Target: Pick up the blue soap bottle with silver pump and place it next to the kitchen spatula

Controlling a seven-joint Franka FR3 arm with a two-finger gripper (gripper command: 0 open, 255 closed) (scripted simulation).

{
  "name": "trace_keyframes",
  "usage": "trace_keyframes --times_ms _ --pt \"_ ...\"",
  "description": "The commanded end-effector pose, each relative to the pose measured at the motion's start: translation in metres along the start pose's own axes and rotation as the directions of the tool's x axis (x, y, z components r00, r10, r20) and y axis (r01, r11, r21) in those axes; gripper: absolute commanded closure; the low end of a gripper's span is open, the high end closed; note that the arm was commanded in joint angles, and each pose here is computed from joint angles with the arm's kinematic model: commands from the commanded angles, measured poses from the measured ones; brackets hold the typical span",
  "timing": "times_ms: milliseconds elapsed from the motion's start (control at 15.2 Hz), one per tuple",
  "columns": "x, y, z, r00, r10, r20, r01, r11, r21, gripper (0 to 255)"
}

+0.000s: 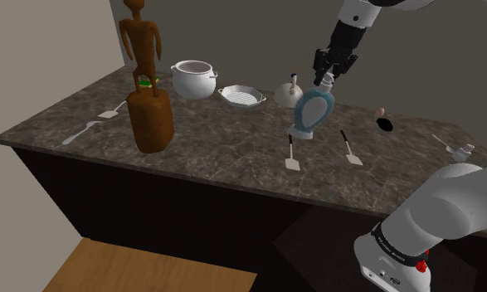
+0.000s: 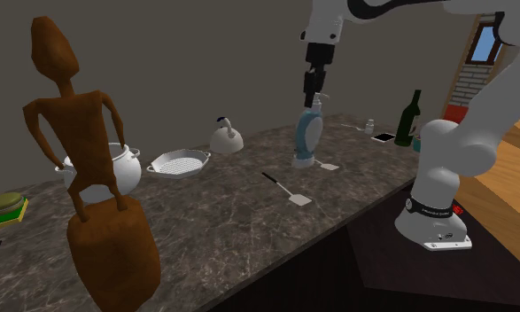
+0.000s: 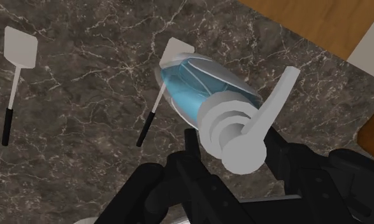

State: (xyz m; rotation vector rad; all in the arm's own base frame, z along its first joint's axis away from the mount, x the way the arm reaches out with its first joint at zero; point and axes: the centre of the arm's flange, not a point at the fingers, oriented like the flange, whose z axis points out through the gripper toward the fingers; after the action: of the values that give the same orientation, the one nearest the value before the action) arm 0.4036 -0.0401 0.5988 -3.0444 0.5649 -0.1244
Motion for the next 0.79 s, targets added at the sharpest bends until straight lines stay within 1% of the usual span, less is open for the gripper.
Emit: trace_keyframes --times_ms 0,726 --pt "-0.008 0.024 -0.009 1.000 -0.001 0.000 0.001 1.000 0.001 255" --pt "-0.057 0.149 -0.063 1.000 -0.001 0.000 0.001 1.000 0.001 255"
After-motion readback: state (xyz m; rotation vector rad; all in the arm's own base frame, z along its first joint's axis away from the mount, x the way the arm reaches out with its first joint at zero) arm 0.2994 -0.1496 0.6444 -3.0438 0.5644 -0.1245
